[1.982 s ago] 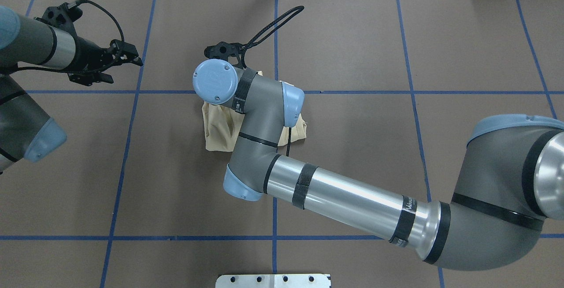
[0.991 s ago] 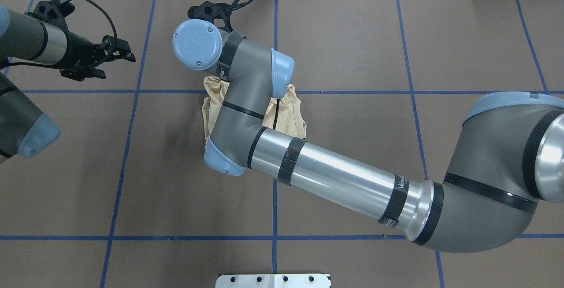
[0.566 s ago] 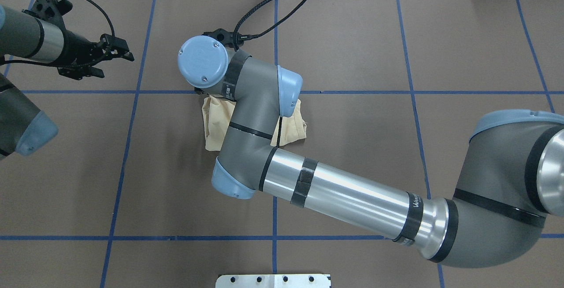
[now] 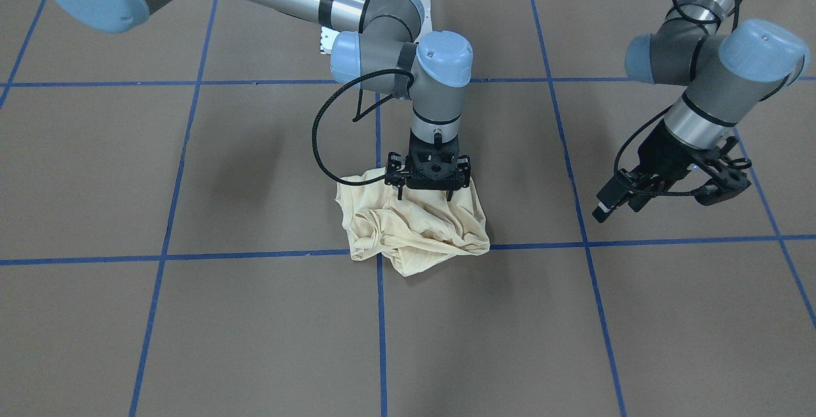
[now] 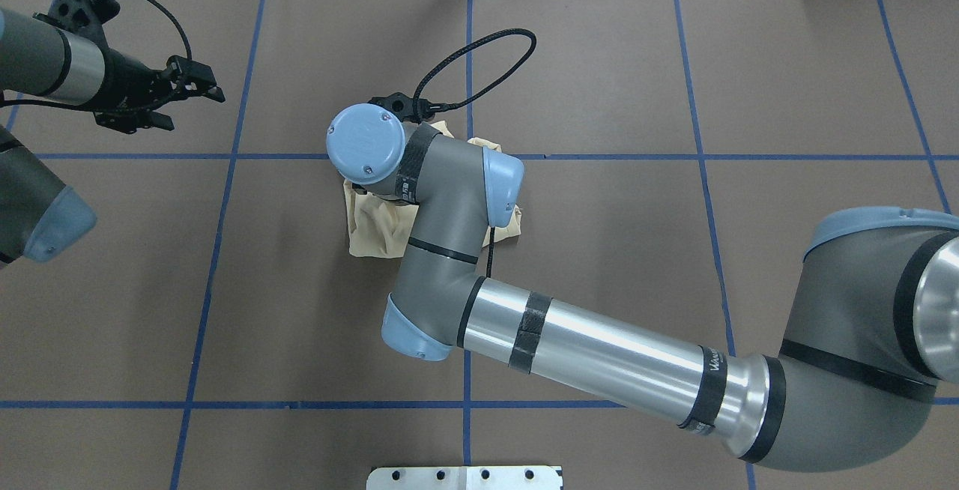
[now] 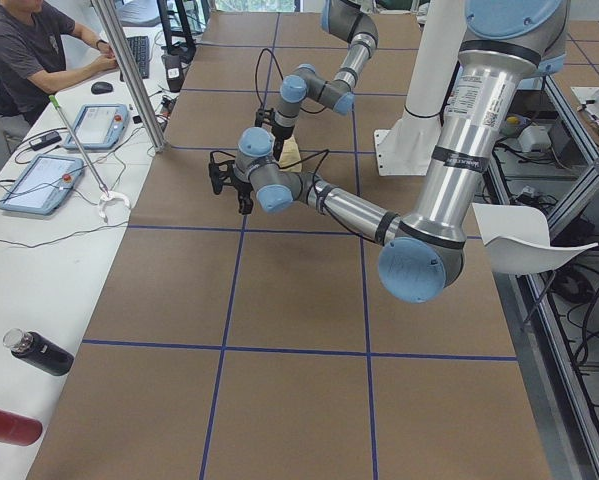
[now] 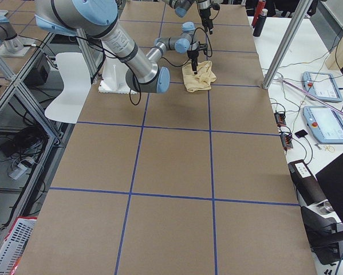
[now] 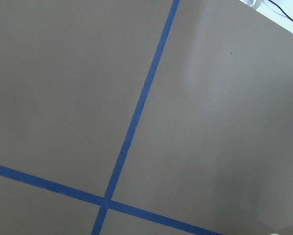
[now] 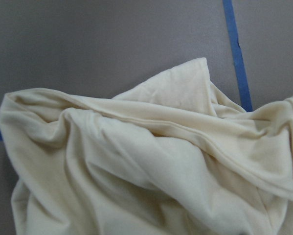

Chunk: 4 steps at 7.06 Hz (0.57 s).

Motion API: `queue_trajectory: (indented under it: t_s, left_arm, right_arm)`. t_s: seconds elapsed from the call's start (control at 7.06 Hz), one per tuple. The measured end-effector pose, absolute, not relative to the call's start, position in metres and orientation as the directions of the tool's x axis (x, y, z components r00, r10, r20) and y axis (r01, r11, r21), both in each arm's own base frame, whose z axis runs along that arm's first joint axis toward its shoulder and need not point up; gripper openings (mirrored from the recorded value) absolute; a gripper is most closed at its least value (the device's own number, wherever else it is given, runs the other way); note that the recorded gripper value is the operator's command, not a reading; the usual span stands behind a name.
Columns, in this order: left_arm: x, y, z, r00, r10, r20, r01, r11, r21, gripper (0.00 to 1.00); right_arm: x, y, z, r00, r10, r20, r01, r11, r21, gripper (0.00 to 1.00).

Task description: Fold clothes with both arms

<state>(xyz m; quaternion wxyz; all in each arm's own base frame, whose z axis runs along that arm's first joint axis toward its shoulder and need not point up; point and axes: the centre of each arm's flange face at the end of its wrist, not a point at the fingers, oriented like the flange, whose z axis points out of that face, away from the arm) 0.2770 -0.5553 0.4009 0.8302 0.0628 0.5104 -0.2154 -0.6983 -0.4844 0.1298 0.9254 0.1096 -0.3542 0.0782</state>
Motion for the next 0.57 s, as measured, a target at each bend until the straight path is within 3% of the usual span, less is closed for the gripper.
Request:
queue_trajectory:
  t_s: [0.57]
  left_arm:
    - [0.277,-0.555,0.402,0.385,-0.296,-0.874,0.423,0.898,-0.118,1.00]
  right_arm:
    - [-0.690,-0.530,0.142,0.726,0.047,0.686,-0.245,0.950,0.194,0.98]
